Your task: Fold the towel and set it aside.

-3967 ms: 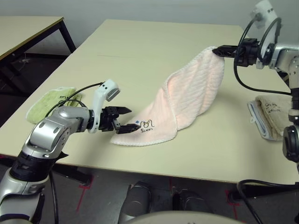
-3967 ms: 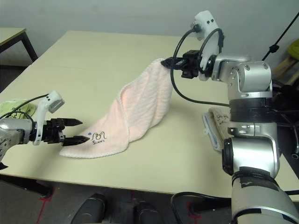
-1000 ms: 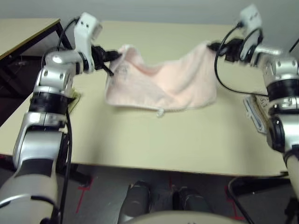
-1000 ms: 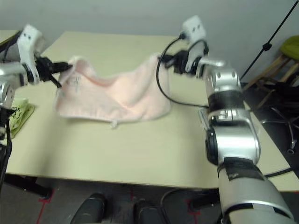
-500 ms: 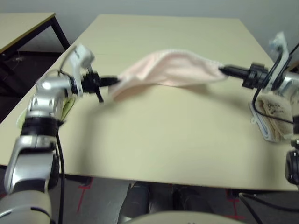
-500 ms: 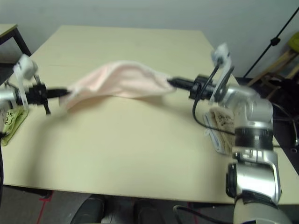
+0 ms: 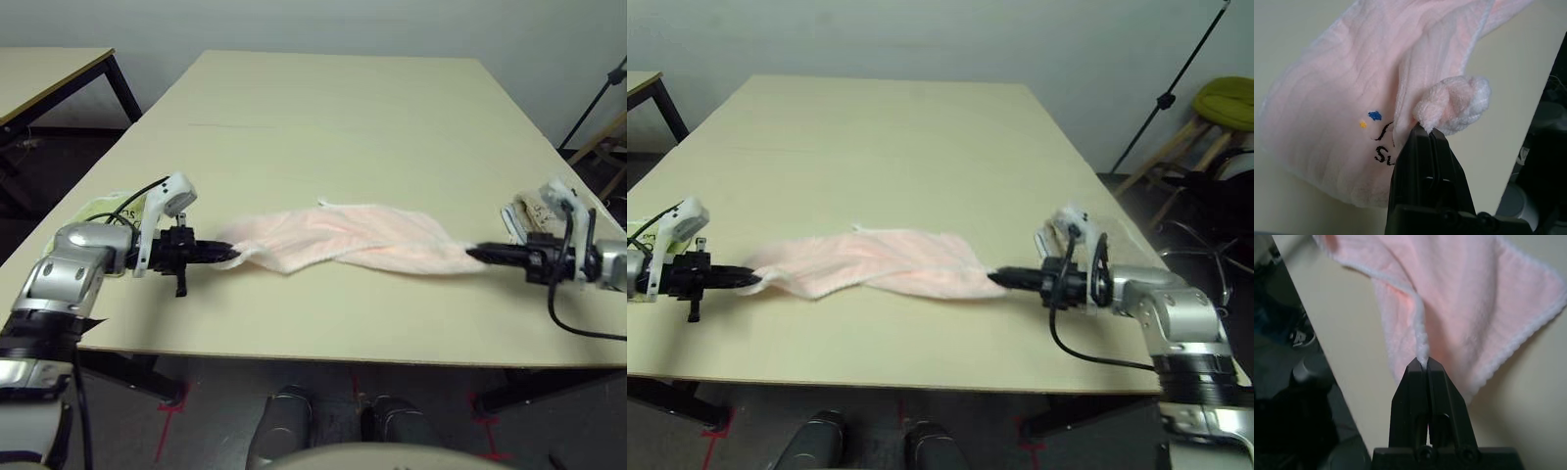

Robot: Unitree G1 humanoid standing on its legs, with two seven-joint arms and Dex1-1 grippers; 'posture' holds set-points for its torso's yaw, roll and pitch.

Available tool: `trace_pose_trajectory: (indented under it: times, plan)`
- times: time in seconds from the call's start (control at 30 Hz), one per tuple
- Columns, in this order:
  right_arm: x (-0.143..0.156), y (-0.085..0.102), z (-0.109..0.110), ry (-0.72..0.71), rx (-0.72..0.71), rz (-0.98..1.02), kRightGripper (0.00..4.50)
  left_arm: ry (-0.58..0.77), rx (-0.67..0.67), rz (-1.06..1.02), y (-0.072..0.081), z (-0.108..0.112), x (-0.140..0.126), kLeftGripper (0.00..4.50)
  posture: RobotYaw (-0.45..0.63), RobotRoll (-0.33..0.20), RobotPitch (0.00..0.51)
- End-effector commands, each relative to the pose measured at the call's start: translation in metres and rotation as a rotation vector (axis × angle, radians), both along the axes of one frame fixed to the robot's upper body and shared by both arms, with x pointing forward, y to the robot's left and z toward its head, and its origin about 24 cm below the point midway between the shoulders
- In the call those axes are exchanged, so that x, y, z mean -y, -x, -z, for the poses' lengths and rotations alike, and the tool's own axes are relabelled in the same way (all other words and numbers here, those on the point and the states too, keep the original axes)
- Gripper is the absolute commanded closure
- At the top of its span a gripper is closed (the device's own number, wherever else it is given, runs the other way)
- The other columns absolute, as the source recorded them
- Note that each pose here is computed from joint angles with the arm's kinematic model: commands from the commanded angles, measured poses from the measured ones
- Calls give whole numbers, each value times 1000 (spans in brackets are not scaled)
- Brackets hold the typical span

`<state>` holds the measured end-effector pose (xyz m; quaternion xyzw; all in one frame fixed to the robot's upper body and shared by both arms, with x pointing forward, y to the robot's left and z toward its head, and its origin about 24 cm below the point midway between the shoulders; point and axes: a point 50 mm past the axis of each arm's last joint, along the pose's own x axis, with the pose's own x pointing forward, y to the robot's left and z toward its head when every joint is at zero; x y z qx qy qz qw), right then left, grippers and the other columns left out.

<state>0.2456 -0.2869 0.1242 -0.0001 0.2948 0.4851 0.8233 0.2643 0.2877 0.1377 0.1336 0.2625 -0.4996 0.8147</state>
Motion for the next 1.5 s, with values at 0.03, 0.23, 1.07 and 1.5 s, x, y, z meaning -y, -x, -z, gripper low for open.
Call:
trace_pose_trajectory:
  times: [0.03, 0.23, 1.07, 1.5]
  plan:
    - [11, 2, 5, 48, 14, -3, 4500, 18, -31, -12, 5, -2, -4, 4478, 144, 0, 88]
    - [20, 4, 1, -49, -9, 34, 4500, 126, -175, -42, 20, -9, -13, 4478, 144, 0, 85]
    - [-12, -86, 12, -37, 198, 221, 4500, 161, -122, -321, -14, 4, -43, 3789, 149, 0, 86]
    - [-16, -108, -7, 68, 428, 272, 1246, -121, 0, -387, -5, -19, -67, 0, 158, 0, 80]
